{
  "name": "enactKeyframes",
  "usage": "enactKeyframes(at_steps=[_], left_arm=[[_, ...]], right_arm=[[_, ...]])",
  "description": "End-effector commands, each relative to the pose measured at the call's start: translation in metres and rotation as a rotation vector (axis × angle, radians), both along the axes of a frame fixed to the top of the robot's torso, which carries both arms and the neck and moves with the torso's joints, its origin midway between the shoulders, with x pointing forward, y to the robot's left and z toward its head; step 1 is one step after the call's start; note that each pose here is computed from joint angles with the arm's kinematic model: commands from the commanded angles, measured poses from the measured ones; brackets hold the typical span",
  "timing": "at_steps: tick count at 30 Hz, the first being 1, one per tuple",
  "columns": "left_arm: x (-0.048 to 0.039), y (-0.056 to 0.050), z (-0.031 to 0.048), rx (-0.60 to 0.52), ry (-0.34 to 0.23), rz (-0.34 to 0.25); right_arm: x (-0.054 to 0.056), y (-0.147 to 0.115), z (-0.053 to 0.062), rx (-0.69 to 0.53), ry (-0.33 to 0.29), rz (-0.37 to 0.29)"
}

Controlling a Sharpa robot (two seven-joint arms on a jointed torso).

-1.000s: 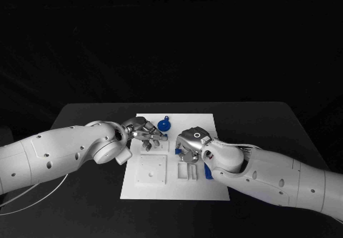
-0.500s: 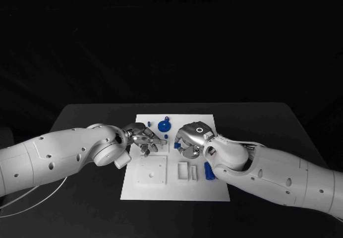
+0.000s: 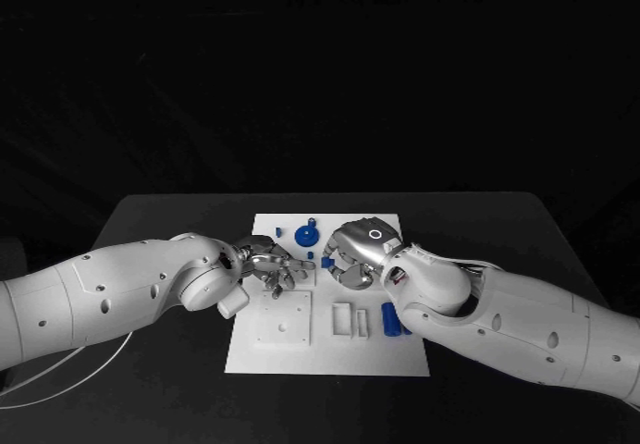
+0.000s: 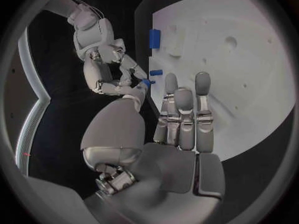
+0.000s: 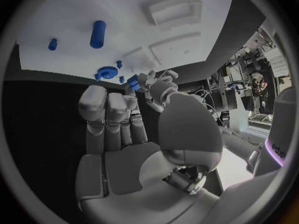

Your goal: Assemble the parts on the task board

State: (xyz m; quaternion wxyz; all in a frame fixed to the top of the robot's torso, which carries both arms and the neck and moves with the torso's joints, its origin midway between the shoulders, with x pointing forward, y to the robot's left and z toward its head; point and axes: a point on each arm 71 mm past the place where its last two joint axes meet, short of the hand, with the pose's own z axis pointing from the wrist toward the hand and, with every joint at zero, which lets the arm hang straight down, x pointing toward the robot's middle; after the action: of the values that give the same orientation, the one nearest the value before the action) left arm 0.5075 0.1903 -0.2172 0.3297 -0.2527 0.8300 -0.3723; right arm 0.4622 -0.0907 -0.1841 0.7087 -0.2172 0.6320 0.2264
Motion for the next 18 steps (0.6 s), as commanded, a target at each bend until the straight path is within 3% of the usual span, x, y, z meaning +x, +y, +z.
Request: enactKeyframes(at_steps=[1, 18], left_arm=[[-0.0001, -0.0033, -0.0005, -0.051, 0.006, 0.001], [-0.0007, -0.0117, 0.0041, -0.164, -0.036, -0.032]], right_arm=[[-0.0024, 0.0014, 0.0033, 0.006, -0.018, 0.005], [-0.0034, 0.0034, 0.0042, 0.007, -0.006, 0.012]])
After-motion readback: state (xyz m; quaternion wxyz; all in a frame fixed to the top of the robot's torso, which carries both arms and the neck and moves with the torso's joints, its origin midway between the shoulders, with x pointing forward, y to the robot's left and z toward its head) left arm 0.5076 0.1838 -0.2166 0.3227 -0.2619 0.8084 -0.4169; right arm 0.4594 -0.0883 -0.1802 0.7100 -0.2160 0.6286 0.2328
